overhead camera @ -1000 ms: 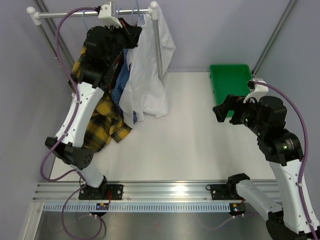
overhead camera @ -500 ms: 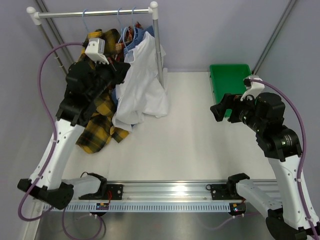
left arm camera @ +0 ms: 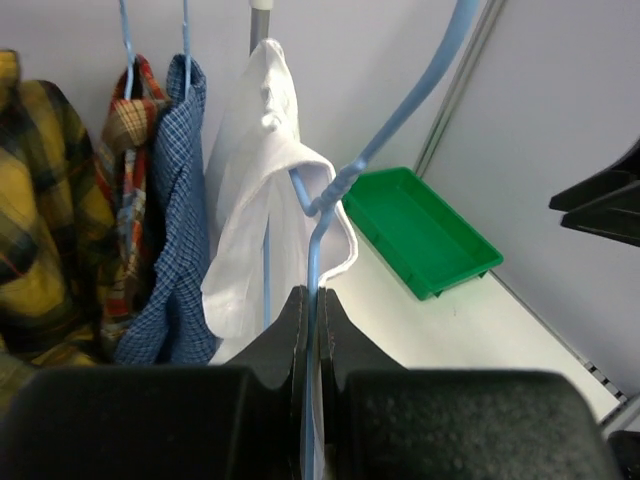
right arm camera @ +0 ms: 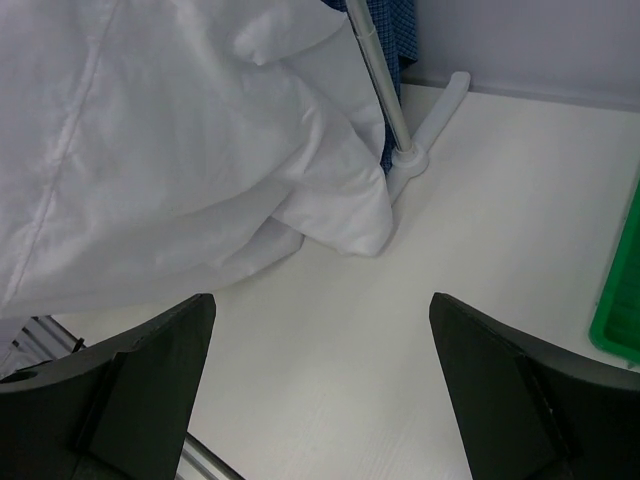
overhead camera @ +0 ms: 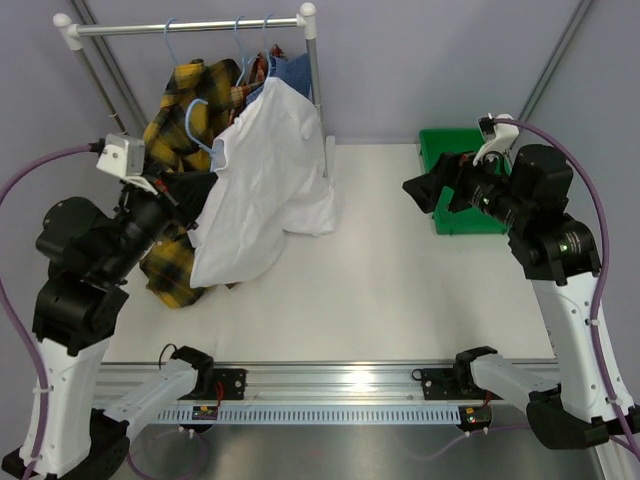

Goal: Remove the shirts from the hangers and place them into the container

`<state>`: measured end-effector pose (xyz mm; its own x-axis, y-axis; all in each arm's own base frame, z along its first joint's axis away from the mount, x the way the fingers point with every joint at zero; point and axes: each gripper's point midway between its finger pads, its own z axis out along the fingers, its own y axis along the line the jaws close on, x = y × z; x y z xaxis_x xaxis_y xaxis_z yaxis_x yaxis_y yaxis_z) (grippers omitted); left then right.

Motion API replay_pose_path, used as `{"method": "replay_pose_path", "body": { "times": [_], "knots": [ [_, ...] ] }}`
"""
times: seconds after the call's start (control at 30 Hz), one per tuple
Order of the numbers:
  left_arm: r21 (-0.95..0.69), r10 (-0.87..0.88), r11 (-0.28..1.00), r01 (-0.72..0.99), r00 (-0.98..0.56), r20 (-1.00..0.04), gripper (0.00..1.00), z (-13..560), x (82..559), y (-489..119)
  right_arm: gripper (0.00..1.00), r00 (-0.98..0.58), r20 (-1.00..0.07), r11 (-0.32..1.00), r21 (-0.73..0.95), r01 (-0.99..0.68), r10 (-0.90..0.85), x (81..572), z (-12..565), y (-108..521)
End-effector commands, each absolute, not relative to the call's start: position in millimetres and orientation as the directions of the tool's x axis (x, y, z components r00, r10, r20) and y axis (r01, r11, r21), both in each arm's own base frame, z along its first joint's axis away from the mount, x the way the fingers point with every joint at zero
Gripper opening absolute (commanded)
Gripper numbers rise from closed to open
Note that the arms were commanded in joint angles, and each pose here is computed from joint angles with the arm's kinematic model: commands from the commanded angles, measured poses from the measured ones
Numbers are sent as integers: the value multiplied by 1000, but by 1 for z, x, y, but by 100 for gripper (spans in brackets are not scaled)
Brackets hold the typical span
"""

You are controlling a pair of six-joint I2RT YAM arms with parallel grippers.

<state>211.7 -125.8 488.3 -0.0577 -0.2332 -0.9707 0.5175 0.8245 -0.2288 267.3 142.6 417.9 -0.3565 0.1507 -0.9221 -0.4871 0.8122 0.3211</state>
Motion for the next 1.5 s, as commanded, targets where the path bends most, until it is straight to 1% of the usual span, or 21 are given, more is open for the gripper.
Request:
{"method": "replay_pose_path", "body": {
  "times": [0.0, 0.03, 0.13, 0.17, 0.27, 0.33, 0.4, 0.47, 0.5, 0.53, 0.63, 0.73, 0.77, 0.83, 0.87, 0.97, 1.1, 1.2, 1.33, 1.37, 1.47],
  "knots": [
    [-174, -260, 835, 522, 96, -961, 0, 543, 176, -105, 99, -332, -931, 770, 322, -550, 152, 267, 434, 155],
    [-165, -275, 832, 530, 135, -952, 0, 561, 163, -101, 99, -330, -931, 770, 323, -551, 154, 269, 434, 156],
    [-148, -281, 825, 545, 169, -945, 0, 580, 149, -97, 100, -338, -928, 767, 329, -551, 156, 272, 432, 157],
    [-127, -287, 823, 554, 211, -935, 0, 595, 136, -92, 99, -333, -929, 765, 330, -554, 160, 272, 433, 158],
    [-97, -273, 820, 564, 237, -932, 0, 606, 129, -92, 99, -327, -932, 765, 323, -557, 156, 272, 432, 158],
    [-92, -266, 797, 597, 210, -941, 0, 601, 129, -100, 99, -321, -935, 769, 316, -556, 152, 271, 433, 156],
    [-102, -252, 763, 638, 149, -956, 0, 585, 138, -114, 99, -317, -937, 770, 311, -557, 149, 270, 433, 155],
    [-142, -245, 713, 687, 54, -968, 0, 565, 147, -133, 99, -306, -940, 769, 305, -562, 149, 266, 435, 155],
    [-185, -229, 678, 711, -35, -973, 0, 542, 157, -147, 99, -304, -941, 766, 303, -566, 148, 264, 434, 155],
    [-213, -221, 660, 720, -85, -972, 0, 530, 164, -154, 99, -308, -940, 765, 305, -568, 146, 264, 433, 155],
    [-305, -180, 631, 713, -248, -952, 0, 484, 195, -177, 100, -315, -938, 757, 310, -575, 145, 261, 429, 156],
    [-345, -162, 635, 691, -318, -934, 0, 452, 221, -193, 99, -333, -930, 744, 334, -579, 159, 259, 428, 159],
    [-338, -174, 629, 700, -296, -939, 0, 453, 227, -198, 99, -339, -926, 737, 345, -581, 166, 258, 429, 161],
    [-350, -163, 617, 705, -321, -933, 0, 436, 233, -213, 99, -363, -911, 704, 387, -595, 194, 256, 432, 168],
    [-345, -171, 609, 715, -306, -936, 0, 438, 236, -219, 99, -379, -904, 691, 402, -601, 196, 256, 430, 172],
    [-344, -167, 594, 728, -307, -937, 0, 426, 244, -240, 97, -418, -889, 655, 430, -621, 187, 252, 427, 190],
    [-333, -178, 571, 750, -283, -942, 0, 421, 246, -261, 96, -464, -868, 647, 459, -609, 179, 252, 421, 214],
    [-323, -183, 557, 765, -267, -946, 0, 420, 241, -269, 95, -526, -830, 639, 509, -577, 186, 255, 411, 234],
    [-319, -167, 564, 762, -273, -948, 0, 409, 239, -271, 89, -560, -803, 605, 552, -574, 201, 251, 412, 259],
    [-319, -169, 562, 763, -272, -947, 0, 409, 238, -271, 86, -557, -806, 600, 551, -580, 202, 251, 413, 262],
    [-323, -176, 556, 765, -272, -946, 0, 408, 235, -271, 82, -571, -798, 612, 553, -565, 194, 255, 409, 269]
  ]
}}
